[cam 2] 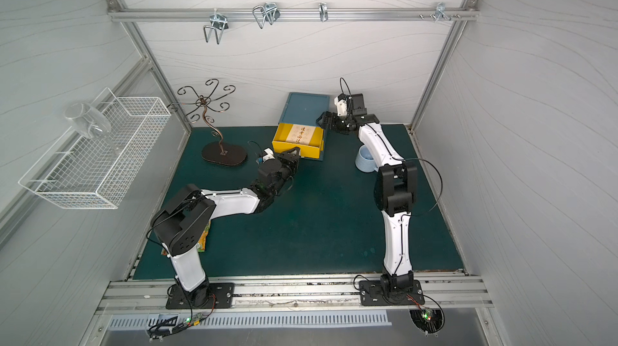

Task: Take the postcards out of the drawer
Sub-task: Open the drawer in the storage box.

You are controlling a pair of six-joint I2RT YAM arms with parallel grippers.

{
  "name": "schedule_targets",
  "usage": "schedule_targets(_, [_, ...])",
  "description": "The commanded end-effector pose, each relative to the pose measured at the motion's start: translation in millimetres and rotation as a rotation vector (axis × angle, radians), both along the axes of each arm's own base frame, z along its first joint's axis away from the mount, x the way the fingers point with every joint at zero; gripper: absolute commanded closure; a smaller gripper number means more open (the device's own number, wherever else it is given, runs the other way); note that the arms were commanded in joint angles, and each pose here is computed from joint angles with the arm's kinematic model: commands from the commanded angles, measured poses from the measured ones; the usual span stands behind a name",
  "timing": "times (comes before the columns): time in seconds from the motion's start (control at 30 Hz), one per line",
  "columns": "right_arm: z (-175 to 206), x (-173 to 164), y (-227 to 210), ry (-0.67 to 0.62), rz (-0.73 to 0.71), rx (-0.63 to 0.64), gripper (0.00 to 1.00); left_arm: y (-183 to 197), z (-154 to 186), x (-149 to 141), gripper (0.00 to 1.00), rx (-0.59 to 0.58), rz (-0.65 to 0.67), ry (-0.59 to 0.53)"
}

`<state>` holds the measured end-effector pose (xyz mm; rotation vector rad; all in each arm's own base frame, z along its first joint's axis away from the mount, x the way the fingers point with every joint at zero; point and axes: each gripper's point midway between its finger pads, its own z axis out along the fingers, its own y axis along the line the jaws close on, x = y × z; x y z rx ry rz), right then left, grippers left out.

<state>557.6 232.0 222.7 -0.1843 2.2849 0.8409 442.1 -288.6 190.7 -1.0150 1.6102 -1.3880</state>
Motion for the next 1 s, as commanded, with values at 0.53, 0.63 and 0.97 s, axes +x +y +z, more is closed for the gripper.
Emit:
schedule_targets(0.53, [-36,-19,-10,0.127,-0.018,-0.087,0.06,6,7,-34,0.57,0.026,0.001,0.021])
schedule_targets(0.63, [-35,-20,-10,0.127,-0.018,-0.089,0.06,0,8,-35,0.57,0.026,-0.013,0.019])
schedule_targets(0.97, [-33,-20,-9,0.123,-0.019,-0.086,0.06,-8,3,-39,0.53,0.025,-0.034,0.03])
